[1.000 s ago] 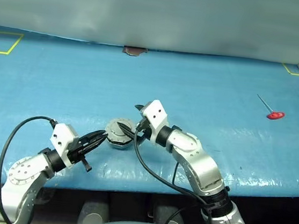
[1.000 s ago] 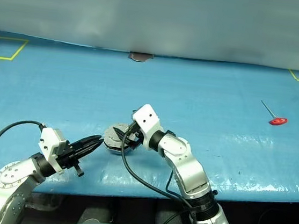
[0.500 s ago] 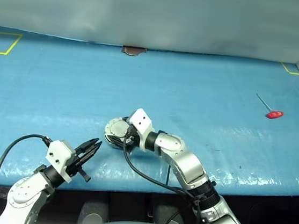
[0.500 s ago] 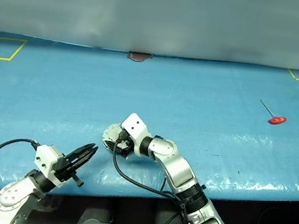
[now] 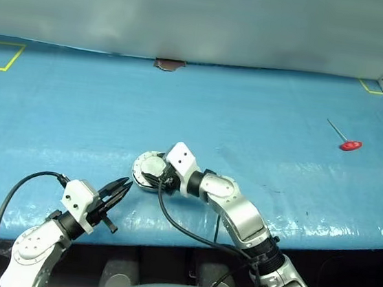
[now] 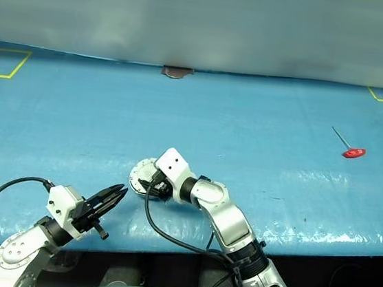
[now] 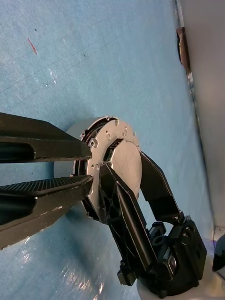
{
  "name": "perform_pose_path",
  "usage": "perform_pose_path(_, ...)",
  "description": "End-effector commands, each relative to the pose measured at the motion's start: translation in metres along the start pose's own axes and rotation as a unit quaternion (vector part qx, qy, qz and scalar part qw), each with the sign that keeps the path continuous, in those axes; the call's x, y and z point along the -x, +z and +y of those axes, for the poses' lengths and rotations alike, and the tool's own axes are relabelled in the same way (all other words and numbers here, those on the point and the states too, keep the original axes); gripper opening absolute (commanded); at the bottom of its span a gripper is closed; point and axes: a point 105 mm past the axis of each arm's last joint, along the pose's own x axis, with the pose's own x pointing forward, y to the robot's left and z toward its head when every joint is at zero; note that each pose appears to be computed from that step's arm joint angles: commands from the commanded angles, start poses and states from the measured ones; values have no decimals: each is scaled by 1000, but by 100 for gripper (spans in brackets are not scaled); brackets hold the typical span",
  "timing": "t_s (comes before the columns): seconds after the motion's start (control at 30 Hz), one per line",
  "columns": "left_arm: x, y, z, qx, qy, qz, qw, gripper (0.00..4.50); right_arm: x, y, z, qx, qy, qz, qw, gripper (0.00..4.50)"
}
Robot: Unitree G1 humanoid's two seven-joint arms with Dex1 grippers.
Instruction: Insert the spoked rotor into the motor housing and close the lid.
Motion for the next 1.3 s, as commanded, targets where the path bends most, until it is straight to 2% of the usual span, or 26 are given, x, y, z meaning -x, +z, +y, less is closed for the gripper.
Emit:
perform_pose_path(0.03, 0, 3, 1, 0, -3, -7, 1000, 54, -2, 23, 12, 24, 8, -27, 999, 303)
perform_pose_path(0.23, 0, 3, 3, -2, 1, -5, 1000, 54, -7, 26, 17, 26, 13, -25, 999, 303)
perform_pose_path(0.87, -1, 3, 5, 5, 0, -6, 1000, 54, -5, -2, 1, 35, 43, 16, 998, 303)
perform_pose_path(1.3, 0, 2, 4, 8, -1, -4, 1000, 54, -9, -7, 0, 17, 27, 18, 999, 303)
